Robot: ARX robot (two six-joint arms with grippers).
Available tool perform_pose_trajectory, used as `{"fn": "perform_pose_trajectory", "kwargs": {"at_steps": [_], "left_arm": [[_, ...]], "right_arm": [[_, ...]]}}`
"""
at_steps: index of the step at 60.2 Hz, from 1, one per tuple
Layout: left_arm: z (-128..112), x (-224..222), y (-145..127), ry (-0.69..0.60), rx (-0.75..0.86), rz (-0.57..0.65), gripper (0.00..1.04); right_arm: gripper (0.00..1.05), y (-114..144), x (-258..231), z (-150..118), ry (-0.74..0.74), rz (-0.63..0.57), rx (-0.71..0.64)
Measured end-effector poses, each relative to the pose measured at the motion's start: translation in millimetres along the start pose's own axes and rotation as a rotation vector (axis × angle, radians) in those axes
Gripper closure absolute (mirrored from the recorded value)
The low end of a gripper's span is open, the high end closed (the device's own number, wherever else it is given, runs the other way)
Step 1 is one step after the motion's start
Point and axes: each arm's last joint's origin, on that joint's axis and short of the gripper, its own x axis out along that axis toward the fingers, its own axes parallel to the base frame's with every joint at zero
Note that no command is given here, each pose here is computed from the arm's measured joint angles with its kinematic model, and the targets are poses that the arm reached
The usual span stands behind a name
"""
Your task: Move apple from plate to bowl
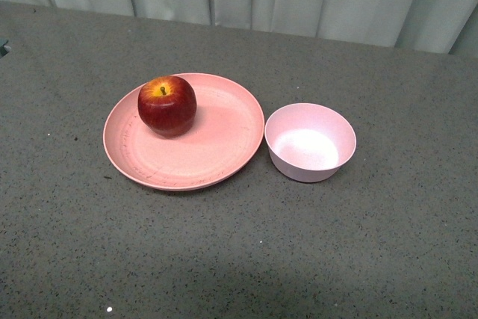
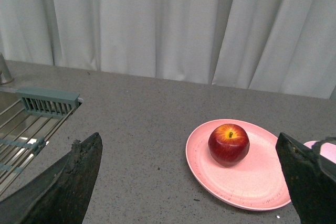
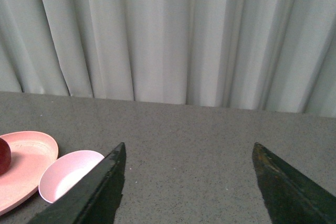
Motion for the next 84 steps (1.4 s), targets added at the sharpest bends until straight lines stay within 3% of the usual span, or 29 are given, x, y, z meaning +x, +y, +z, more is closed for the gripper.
{"fn": "perform_pose_trajectory", "kwargs": {"at_steps": [6, 10, 16, 22, 35, 59, 84], "left_arm": [[0, 0, 0, 0.000, 0.000, 0.000, 0.07], [0, 0, 0, 0.000, 0.000, 0.001, 0.07], [-4, 6, 0, 0.104, -0.015, 0.211, 0.07], [-1, 24, 3, 0.141, -0.037, 0.261, 0.07], [20, 102, -3, 0.178, -0.050, 0.138, 0.07], [-23, 232, -50, 0.512, 0.001, -0.088, 0.07], [-54, 264, -75, 0.628, 0.007, -0.187, 0.07]], "right_arm": [[0.07, 0, 0, 0, 0.000, 0.000, 0.001], [0.10, 0, 0, 0, 0.000, 0.000, 0.000], [0.09, 0, 0, 0, 0.000, 0.000, 0.001], [0.09, 0, 0, 0, 0.000, 0.000, 0.000], [0.09, 0, 0, 0, 0.000, 0.000, 0.000], [0.09, 0, 0, 0, 0.000, 0.000, 0.000], [0.09, 0, 0, 0, 0.000, 0.000, 0.000]]}}
